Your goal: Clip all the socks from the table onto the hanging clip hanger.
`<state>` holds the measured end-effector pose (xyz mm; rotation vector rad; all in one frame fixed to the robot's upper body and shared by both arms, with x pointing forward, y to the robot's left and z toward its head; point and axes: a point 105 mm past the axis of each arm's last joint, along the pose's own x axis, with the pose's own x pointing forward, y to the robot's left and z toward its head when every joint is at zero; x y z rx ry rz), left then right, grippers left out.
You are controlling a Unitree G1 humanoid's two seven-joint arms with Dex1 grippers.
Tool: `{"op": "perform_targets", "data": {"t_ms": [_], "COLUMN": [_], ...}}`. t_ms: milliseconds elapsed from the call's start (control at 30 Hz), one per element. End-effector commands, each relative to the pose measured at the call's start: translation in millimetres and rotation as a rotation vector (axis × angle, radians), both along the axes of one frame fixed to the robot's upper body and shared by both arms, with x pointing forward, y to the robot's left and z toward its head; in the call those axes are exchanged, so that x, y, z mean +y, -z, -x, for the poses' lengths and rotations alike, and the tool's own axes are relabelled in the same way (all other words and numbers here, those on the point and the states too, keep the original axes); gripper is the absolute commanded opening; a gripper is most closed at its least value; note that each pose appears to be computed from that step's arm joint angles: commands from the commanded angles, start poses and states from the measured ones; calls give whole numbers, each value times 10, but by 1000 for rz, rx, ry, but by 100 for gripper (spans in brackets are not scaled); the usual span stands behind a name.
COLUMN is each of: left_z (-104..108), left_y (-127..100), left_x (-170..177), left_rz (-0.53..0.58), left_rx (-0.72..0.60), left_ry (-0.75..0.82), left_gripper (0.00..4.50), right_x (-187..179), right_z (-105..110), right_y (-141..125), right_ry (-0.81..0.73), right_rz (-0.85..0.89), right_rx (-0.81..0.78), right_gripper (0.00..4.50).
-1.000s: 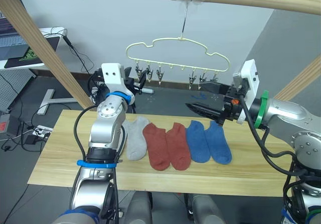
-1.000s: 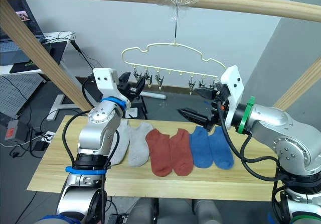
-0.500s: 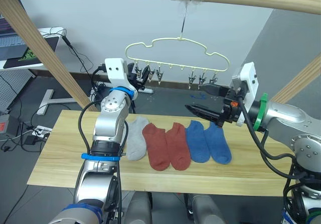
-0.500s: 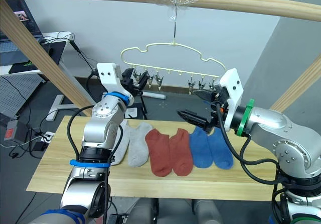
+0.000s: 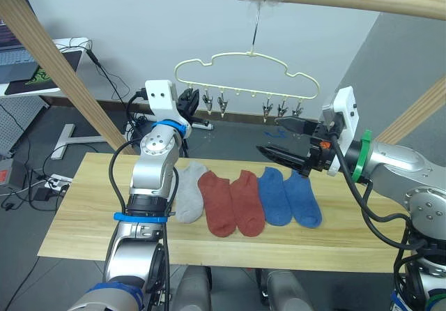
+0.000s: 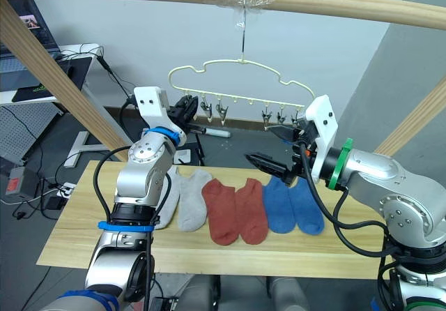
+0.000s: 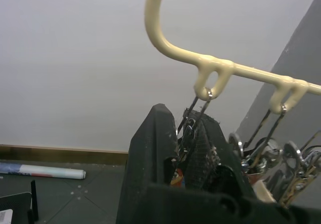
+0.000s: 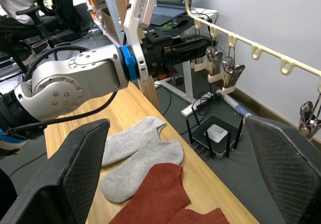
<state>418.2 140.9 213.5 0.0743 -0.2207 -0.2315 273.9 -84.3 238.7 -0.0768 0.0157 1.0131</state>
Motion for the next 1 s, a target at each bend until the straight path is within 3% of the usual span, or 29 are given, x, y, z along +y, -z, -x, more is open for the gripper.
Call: {"op": "perform_targets", "data": {"t_ms": [33, 300, 500, 700, 1000], "left_z": [65, 146, 208, 231, 257], "left_y": [-268, -403, -546, -604, -628], "left_x": [-23, -11, -43, -1, 7], "left_rz": [38, 160, 259, 282, 264], "left_rx": [-64, 9, 40, 72, 84], "left_ry": [48, 134, 199, 216, 215], "left_gripper": [23, 23, 23, 23, 23], "right_x": [-5, -185, -569, -812, -773], "right_z": [50, -129, -407, -663, -912], "right_y": [8, 466, 921, 1240, 1574], "right_ry": [2, 157, 428, 666, 832], "right_rz": [35, 324, 505, 602, 557], "right_rx": [2, 171, 284, 339, 433], "right_gripper": [450, 450, 450, 450, 450]}}
